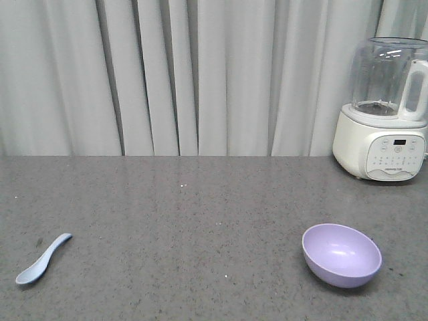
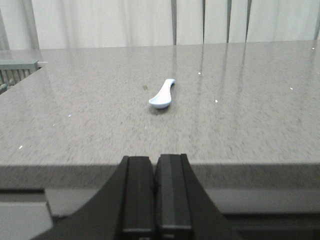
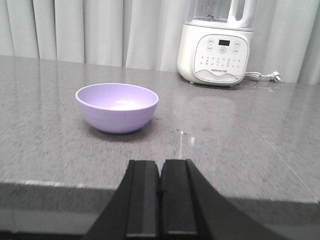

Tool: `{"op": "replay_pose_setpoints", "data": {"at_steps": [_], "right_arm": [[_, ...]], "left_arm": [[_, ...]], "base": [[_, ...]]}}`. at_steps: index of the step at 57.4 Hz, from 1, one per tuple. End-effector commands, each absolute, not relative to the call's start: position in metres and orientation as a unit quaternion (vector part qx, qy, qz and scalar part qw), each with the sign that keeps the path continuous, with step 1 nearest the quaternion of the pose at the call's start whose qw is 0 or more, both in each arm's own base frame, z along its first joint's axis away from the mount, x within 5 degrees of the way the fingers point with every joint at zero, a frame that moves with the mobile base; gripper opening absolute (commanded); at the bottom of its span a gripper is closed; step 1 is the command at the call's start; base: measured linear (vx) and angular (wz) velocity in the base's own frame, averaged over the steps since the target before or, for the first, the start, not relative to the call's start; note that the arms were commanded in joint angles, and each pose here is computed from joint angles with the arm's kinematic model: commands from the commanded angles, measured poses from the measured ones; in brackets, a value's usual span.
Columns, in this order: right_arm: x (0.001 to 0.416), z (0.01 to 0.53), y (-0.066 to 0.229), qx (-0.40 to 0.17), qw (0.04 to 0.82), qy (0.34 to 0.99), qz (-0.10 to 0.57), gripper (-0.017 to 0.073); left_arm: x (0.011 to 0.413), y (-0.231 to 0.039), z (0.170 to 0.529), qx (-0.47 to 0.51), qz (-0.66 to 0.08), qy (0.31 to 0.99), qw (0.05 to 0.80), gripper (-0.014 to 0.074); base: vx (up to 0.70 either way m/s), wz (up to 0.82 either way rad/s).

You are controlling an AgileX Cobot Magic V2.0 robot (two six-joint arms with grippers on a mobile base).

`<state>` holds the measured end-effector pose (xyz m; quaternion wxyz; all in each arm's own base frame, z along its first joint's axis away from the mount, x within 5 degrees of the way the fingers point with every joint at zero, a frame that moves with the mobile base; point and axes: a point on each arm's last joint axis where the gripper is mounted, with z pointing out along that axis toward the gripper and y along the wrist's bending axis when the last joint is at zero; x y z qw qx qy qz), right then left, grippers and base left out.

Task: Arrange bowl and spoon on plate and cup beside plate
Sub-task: 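Lower the left gripper to the white spoon and the right gripper to the bowl rim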

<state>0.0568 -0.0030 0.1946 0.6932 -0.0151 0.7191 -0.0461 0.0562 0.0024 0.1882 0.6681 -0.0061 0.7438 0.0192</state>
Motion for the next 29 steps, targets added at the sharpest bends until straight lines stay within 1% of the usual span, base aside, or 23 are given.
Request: {"op": "replay_pose_setpoints", "data": {"at_steps": [1,16,29], "right_arm": [[0.0571,0.1966,-0.0025,-0.021,0.718,0.693,-0.052,-0.0009],[0.0571,0.1966,-0.0025,-0.021,0.718,0.693,-0.052,-0.0009],[0.0571,0.1966,-0.0025,-0.021,0.718,0.693,-0.052,-0.0009]], "left_arm": [[0.0566,0.0021,0.1872,-0.009,0.015,0.722,0.692,-0.0006],[0.0566,0.0021,0.1872,-0.009,0.015,0.722,0.692,-0.0006],[0.0566,0.0021,0.1872,-0.009,0.015,0.722,0.692,-0.0006]], "base": [[0.32,0.0],[0.28,0.0],[0.2,-0.01]]}}
